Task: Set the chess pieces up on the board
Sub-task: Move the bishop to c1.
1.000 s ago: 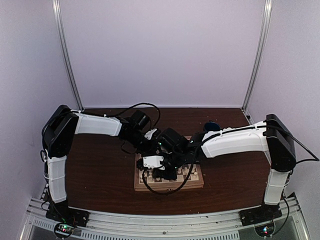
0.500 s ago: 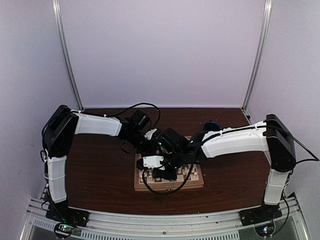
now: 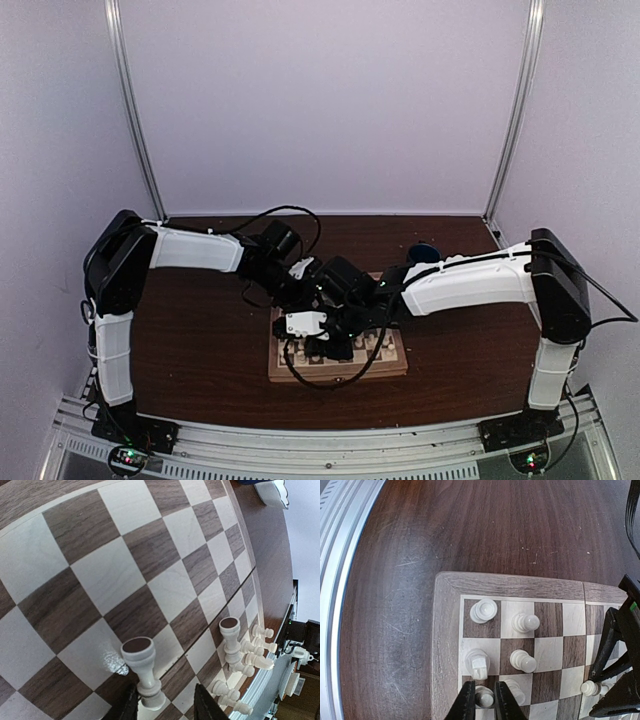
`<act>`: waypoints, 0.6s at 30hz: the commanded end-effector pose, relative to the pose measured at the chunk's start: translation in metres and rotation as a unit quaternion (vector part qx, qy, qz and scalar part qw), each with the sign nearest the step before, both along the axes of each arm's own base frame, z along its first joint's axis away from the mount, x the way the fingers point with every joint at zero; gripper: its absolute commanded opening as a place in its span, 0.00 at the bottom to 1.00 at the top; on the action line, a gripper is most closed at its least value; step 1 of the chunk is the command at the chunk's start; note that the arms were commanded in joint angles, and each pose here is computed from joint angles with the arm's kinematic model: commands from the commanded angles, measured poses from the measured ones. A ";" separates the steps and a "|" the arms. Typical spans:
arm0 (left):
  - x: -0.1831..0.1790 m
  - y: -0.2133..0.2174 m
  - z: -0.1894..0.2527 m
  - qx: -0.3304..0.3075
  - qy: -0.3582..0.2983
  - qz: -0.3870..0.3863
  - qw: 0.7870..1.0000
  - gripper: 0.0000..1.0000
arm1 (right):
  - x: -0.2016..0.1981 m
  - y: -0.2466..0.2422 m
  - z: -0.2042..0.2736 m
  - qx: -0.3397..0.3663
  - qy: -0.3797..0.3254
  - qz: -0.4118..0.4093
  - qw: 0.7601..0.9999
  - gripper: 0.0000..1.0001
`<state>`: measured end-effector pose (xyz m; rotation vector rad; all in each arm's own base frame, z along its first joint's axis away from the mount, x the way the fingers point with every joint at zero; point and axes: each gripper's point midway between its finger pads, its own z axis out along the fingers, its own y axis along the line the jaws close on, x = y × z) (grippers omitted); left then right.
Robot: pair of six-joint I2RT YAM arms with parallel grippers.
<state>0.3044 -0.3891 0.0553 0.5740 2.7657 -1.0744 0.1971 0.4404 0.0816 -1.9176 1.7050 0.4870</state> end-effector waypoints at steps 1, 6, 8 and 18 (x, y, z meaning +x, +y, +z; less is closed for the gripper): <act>-0.005 0.009 -0.005 0.013 0.007 -0.002 1.000 0.38 | -0.005 -0.001 -0.008 -0.009 0.011 0.000 1.000 0.17; -0.005 0.010 -0.005 0.013 0.007 -0.002 1.000 0.38 | -0.006 -0.003 -0.008 -0.011 0.011 0.000 1.000 0.20; -0.005 0.009 -0.006 0.014 0.008 -0.002 1.000 0.38 | -0.006 -0.003 -0.007 -0.011 0.010 0.000 1.000 0.21; -0.005 0.009 -0.006 0.013 0.008 -0.002 1.000 0.38 | -0.006 -0.005 -0.007 -0.016 0.008 -0.001 1.000 0.22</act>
